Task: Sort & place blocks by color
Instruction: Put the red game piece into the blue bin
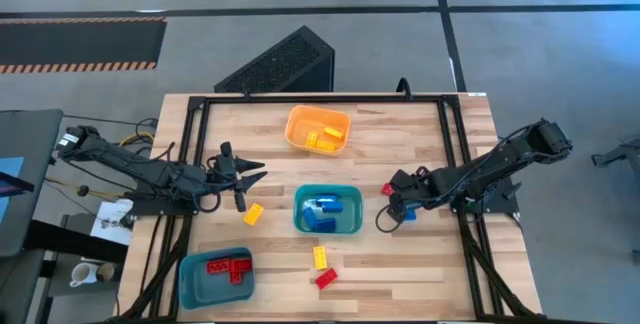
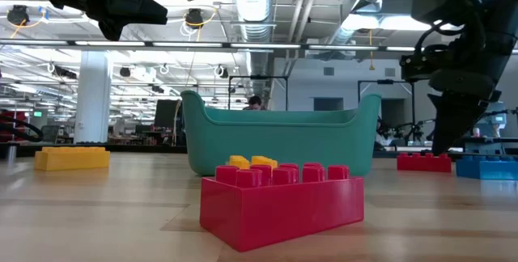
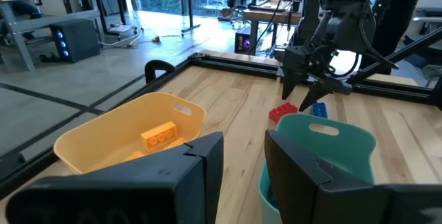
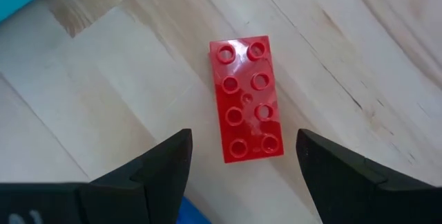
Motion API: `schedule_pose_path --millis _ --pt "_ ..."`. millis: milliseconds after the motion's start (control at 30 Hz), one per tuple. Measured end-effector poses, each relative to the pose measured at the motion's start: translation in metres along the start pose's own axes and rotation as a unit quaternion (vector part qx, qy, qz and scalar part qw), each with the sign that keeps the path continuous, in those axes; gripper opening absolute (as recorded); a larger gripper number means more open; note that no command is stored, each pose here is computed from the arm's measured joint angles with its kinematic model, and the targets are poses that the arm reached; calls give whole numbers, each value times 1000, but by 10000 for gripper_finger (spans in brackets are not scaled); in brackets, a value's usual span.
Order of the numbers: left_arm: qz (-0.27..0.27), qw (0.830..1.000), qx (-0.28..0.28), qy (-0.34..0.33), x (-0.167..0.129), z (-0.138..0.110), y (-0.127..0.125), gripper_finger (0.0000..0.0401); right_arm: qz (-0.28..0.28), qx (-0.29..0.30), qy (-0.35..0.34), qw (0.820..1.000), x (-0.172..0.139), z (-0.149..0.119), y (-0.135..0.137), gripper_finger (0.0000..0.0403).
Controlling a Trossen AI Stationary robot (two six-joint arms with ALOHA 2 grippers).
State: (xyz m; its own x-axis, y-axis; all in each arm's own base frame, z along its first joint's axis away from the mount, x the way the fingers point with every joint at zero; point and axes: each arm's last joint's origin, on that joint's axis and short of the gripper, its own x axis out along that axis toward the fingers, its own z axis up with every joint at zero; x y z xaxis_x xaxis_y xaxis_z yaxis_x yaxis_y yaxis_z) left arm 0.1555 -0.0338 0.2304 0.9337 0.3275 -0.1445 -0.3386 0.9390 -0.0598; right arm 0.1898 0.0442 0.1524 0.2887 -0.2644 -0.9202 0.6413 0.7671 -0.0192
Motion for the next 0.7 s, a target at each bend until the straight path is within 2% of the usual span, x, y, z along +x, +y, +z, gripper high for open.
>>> schedule_pose_path --millis 200,500,700 --pt "-1 1000 0 0 0 0 0 94 1 22 9 1000 2 4 -3 281" --pt "3 1000 0 0 0 0 0 94 -5 1 9 1000 7 15 -12 281" --pt "3 1000 0 -1 0 0 0 94 47 -7 9 999 16 20 -14 281"
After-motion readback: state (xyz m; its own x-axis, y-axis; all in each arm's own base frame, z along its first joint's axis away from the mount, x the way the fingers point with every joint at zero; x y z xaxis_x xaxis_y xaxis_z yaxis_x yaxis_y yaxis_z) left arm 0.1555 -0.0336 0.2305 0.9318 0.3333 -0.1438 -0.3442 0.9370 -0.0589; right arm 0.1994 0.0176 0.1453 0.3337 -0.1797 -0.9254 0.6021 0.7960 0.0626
